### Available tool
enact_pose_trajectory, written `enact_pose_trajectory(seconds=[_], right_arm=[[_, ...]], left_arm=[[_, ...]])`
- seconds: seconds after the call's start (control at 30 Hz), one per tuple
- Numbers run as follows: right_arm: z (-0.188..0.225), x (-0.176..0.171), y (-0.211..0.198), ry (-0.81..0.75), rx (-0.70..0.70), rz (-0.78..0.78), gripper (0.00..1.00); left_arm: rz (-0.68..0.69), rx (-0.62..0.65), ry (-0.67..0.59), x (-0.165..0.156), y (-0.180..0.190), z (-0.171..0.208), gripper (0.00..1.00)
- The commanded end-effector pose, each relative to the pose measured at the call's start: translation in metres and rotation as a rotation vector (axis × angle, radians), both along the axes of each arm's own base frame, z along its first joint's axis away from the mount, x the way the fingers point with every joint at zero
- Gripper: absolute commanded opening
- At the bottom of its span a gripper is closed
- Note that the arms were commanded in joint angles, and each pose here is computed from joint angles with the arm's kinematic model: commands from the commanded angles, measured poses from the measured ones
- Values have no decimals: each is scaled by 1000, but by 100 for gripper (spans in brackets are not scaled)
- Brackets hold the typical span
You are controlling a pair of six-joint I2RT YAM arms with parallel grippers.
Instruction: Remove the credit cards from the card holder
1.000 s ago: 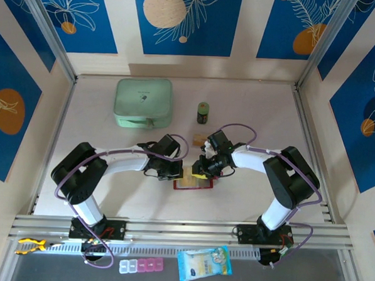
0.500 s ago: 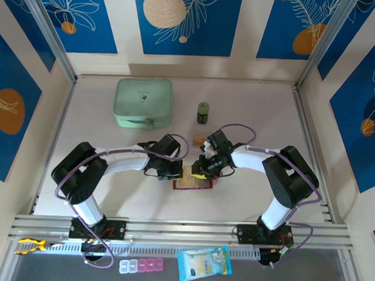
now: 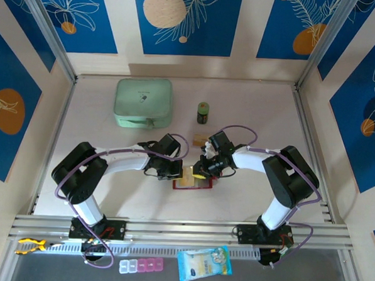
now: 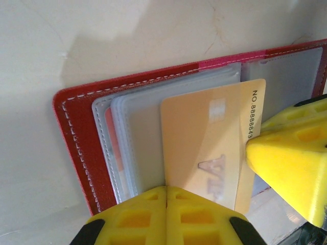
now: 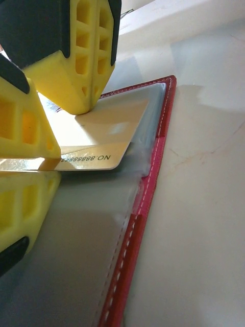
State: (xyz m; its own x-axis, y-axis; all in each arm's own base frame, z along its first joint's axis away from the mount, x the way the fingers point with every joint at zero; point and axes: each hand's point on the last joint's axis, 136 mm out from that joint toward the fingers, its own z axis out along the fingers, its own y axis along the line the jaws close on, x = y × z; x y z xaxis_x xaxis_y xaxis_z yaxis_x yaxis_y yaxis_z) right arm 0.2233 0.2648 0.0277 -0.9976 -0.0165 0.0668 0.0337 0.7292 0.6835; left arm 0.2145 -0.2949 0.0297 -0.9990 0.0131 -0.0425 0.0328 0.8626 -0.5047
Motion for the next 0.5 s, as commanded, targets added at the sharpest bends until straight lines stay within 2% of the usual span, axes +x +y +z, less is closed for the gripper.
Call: enact_pose_trajectory(seconds=[0.0, 0.47], right_arm=[[6, -4, 1, 4, 29, 3, 10], [12, 1, -32, -42, -55, -5, 8]], left_arm=[[-6, 69, 20, -5, 10, -10, 2], [1, 68, 16, -5, 10, -8, 2]])
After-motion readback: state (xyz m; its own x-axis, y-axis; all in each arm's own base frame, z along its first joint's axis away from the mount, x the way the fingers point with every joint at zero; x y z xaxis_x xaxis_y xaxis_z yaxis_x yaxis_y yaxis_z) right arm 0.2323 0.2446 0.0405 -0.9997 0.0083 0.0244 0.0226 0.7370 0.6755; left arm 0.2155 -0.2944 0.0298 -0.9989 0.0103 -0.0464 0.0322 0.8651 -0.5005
